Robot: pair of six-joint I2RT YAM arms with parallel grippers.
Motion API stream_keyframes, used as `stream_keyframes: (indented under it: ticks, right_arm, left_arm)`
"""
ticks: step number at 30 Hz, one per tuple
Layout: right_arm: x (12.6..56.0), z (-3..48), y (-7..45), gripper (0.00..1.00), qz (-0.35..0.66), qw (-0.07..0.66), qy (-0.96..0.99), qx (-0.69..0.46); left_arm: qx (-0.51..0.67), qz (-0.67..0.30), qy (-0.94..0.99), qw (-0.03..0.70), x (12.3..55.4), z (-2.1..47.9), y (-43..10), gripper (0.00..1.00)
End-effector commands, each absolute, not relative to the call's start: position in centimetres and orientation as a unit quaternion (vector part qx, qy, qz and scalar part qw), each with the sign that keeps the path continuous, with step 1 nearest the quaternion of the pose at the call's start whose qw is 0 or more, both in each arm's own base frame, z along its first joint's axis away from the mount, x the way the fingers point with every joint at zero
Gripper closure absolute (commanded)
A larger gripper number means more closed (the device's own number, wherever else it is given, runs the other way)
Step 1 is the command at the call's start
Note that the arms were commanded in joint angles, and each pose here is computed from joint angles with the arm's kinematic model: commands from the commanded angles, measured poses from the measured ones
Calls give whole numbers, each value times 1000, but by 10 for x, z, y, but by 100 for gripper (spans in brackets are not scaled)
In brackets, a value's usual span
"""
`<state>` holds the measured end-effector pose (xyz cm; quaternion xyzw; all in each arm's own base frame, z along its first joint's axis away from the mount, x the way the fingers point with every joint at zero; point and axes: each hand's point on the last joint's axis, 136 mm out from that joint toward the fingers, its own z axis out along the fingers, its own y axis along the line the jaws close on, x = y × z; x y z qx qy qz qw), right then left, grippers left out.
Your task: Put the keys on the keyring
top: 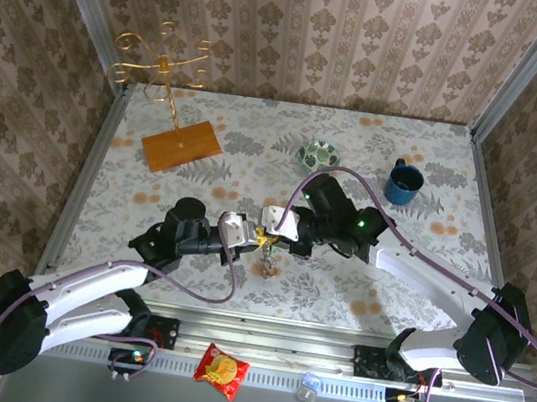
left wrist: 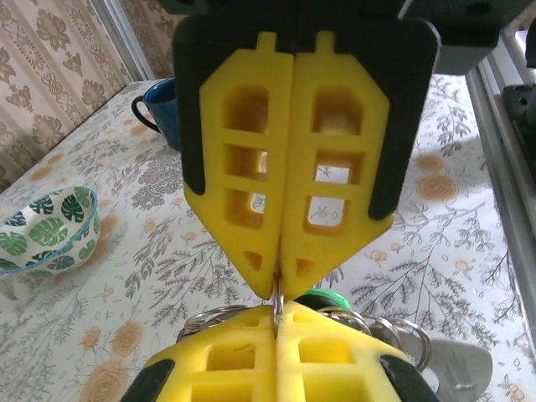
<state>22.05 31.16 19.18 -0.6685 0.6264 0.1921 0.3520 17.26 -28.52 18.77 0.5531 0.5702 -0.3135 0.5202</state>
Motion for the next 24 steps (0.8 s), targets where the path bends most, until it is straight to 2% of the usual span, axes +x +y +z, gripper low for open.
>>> stream_keyframes:
  ticks: [1,3,6,16,24]
  right_arm:
    - [212,216,317,77,264,392,611,-635]
    - [216,220,313,71,304,410,618,-598]
    - [216,215,309,68,324,410,629,-576]
    - [227,212,304,68,335,451,631,-535]
    - [223,210,305,71,351,441,624,-541]
  left_arm:
    - [554,-318,551,537,173,206,-288,100]
    - [546,-325,547,545,172,209,-288,100]
    - [528,-344,537,560,171,218,-289,100]
    - [514,-359,525,575,168,218,-287,100]
    - [519,-362,521,573,166,216,-288,100]
